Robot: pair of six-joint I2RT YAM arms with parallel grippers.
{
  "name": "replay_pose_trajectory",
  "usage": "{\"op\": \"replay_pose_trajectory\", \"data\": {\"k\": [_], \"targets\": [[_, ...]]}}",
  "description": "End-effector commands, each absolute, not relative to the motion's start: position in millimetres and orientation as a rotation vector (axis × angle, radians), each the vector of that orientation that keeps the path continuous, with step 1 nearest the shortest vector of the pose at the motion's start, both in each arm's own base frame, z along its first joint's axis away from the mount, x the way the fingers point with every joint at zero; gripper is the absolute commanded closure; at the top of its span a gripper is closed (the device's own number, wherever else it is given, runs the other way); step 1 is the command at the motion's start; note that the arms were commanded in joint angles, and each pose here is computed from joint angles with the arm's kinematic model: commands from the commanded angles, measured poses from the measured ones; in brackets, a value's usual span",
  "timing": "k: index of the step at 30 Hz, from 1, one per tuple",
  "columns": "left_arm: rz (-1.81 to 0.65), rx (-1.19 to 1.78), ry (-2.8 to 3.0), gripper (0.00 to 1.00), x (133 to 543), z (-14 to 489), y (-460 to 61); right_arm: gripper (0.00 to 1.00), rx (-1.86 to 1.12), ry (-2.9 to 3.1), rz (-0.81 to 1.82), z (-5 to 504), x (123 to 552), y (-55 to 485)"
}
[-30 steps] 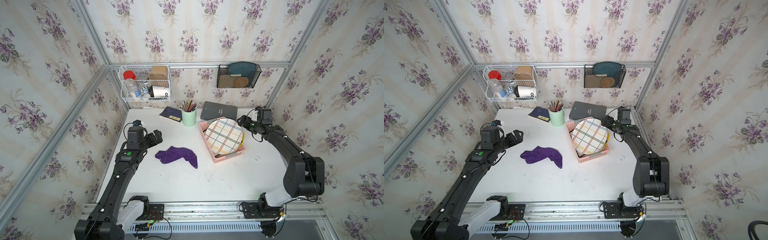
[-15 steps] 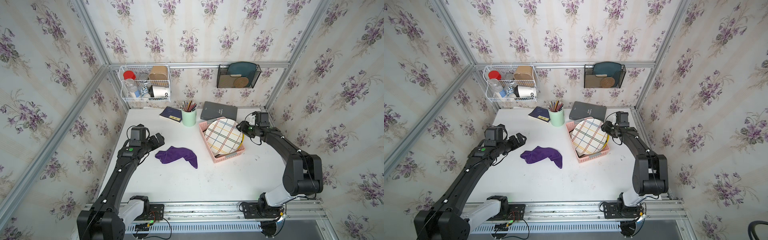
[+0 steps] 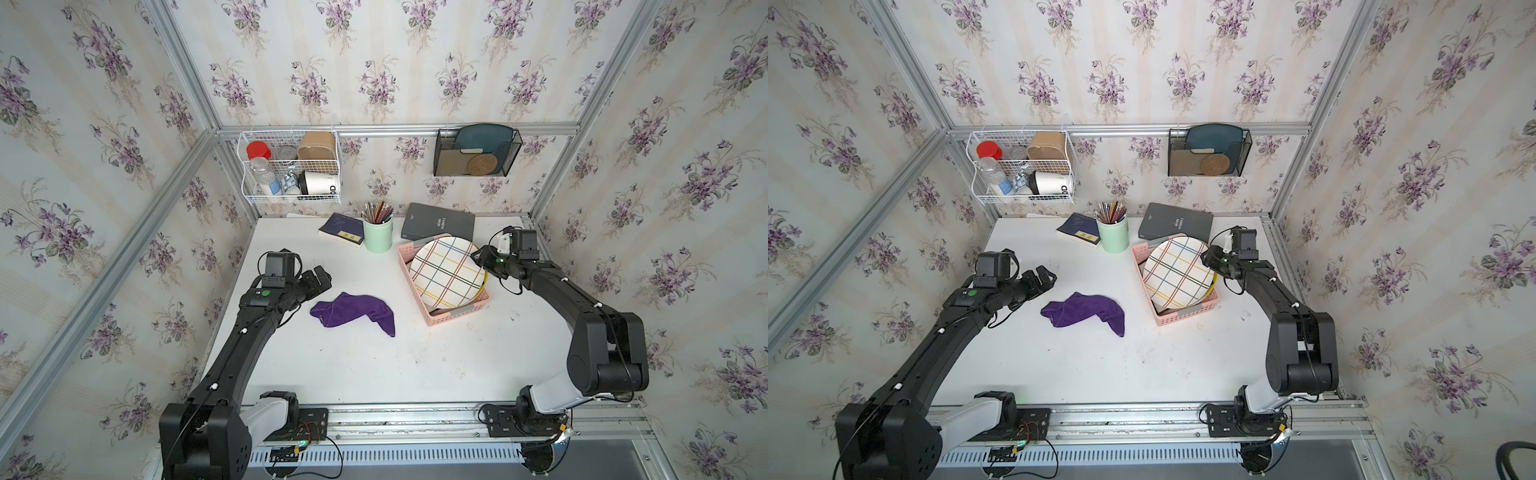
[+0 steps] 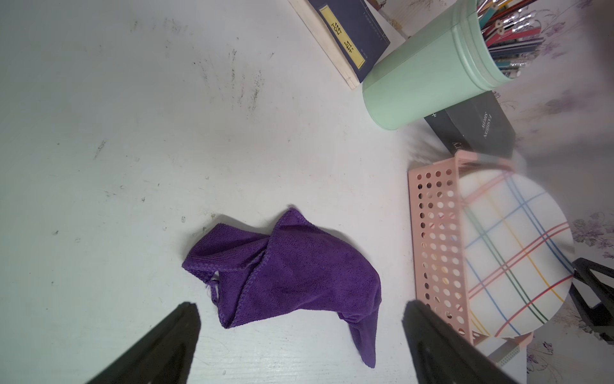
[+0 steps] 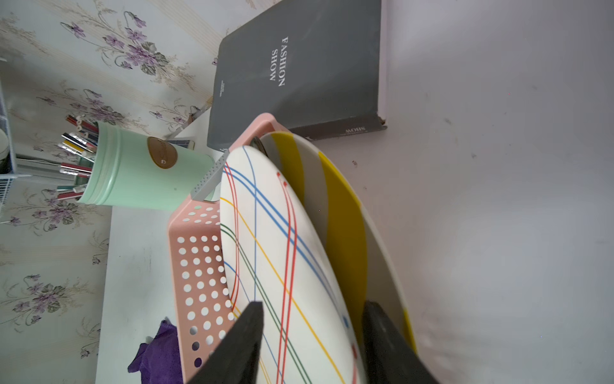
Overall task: Wipe the wet plate dry
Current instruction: Pick up the plate from the bin.
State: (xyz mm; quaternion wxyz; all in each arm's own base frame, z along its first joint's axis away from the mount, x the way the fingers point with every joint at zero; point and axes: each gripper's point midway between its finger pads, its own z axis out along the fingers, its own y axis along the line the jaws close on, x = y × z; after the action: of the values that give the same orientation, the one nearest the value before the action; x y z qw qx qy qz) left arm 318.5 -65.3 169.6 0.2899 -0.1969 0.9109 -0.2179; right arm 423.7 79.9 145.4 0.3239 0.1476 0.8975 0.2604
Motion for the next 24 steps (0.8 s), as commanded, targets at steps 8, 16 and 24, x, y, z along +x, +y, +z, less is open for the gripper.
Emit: {"op": "replay_pose_trajectory", "data": {"k": [8,16,24], "targets": [[-0.665,-0.492,2.525,0.08,316,154,-80,0.71,0.277,2.328,0.888,151,408,133],[-0.617,-0.389,2.664,0.08,306,136,-96,1.0,0.266,2.271,0.846,178,417,135],[-0.232,-0.238,2.887,0.05,296,90,-119,1.0,0.309,2.021,0.754,266,401,108]]}}
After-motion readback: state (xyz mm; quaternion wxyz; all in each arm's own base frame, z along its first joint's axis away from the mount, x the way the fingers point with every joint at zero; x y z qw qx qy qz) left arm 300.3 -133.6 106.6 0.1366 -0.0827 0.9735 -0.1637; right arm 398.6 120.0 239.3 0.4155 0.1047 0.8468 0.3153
